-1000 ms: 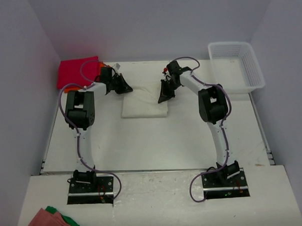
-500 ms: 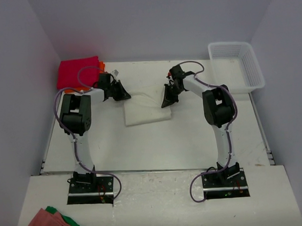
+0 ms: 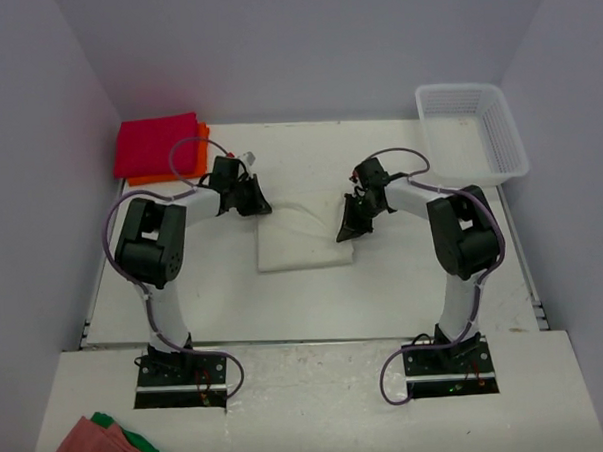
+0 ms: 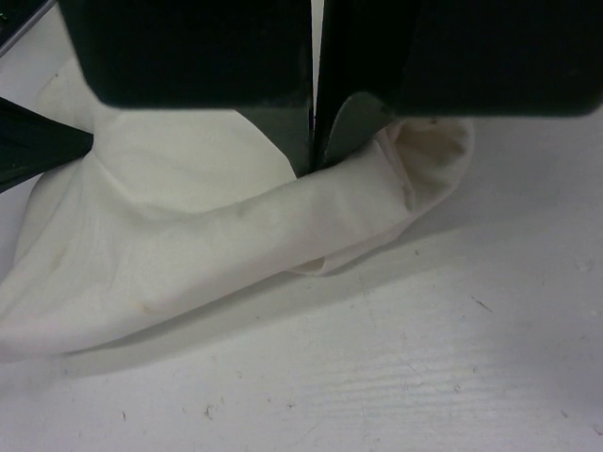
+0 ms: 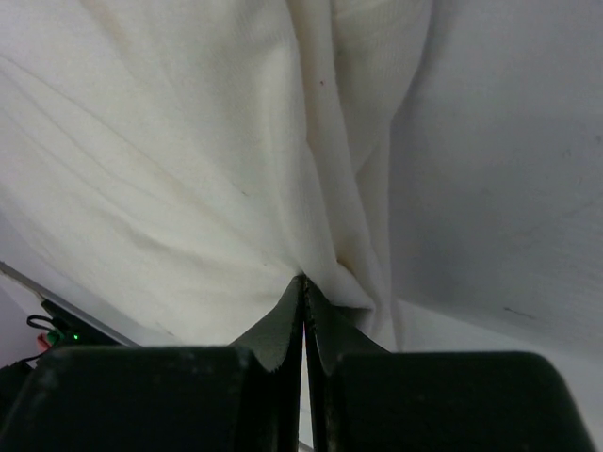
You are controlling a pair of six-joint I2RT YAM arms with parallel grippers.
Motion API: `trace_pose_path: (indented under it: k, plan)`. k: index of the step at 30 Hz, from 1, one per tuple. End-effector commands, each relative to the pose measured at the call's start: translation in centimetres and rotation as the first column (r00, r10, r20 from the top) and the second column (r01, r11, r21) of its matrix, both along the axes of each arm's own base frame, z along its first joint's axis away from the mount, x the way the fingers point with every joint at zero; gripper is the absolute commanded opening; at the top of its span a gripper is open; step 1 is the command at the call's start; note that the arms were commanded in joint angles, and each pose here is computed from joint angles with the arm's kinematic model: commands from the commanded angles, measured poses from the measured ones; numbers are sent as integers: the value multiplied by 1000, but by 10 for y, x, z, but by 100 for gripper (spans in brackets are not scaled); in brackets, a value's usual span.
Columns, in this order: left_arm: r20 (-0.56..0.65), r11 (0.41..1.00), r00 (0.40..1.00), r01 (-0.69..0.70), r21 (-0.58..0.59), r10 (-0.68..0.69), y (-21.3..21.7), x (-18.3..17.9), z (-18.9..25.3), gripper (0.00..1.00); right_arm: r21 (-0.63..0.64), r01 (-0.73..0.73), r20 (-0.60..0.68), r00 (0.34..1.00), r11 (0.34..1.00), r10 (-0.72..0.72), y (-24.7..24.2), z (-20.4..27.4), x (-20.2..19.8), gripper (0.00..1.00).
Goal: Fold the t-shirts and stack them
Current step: Fold the long partially folded tshirt into a neat square
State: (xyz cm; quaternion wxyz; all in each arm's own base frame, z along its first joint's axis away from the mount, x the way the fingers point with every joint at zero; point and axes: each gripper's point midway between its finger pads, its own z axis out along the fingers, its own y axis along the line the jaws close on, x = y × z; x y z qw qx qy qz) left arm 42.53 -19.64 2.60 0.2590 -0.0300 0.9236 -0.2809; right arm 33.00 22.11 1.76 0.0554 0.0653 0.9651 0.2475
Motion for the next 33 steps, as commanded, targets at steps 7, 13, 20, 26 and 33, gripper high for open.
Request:
trace_pose_path:
  k: [7,13,20,26,33]
  plan:
    - [187,995,982,-39,88,22,14,4,72,0,16,-81,202,976,997,76,0,38,-15,0]
    - [200,941,970,-193,278,140,40,-7,101,10,-37,-163,351,922,986,165,5,98,-19,22]
    - [132,939,979,-187,288,154,48,-43,95,39,-138,-68,476,870,988,126,-25,146,-27,54]
    - [81,993,997,-31,118,22,37,-71,89,65,-122,-72,548,827,990,127,-38,165,-50,56]
    - [52,996,997,-45,-73,49,58,-71,83,72,-35,-149,616,776,988,139,-32,179,-74,57]
